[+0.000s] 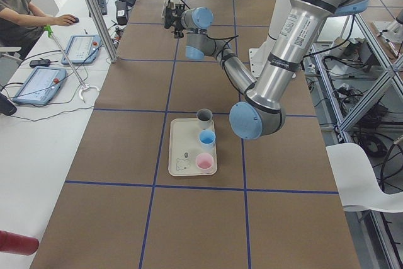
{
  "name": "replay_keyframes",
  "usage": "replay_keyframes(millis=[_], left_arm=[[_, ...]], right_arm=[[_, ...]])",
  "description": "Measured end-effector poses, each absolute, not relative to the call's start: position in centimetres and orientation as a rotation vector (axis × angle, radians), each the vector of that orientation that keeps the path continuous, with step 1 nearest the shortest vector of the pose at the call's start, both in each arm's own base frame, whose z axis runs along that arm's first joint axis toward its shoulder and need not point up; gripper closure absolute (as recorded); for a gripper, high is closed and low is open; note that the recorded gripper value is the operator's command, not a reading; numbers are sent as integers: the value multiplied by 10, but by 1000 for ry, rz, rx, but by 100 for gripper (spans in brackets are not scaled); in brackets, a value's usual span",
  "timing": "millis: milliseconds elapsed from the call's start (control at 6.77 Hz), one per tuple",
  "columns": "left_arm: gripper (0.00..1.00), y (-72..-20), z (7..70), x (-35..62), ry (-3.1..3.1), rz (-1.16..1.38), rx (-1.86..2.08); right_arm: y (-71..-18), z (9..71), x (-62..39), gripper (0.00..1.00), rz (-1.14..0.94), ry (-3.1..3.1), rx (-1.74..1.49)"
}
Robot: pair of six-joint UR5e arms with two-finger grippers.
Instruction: Transfer IKEA cup to right arm and place on rack
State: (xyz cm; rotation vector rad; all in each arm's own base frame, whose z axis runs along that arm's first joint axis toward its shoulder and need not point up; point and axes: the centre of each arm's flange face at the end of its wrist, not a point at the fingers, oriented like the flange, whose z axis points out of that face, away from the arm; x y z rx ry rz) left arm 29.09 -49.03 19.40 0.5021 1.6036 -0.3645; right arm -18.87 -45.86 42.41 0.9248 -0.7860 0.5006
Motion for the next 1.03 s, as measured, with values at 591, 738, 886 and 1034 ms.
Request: replay_keyframes(millis=[591, 738, 886, 1034], left_arm=[[1, -512, 307, 214, 1288, -131, 597], [1, -515, 330, 196, 1208, -65, 603], [1, -516, 354, 177, 1142, -7, 602], [1, -513, 377, 161, 1095, 39, 600]], right_arm=[[-454, 344, -221, 0, 465, -1035, 791], [-455, 316, -245, 0, 480, -1126, 750], [-453, 287, -271, 0, 499, -1207, 709], [-448, 260, -294, 0, 511, -1275, 676]])
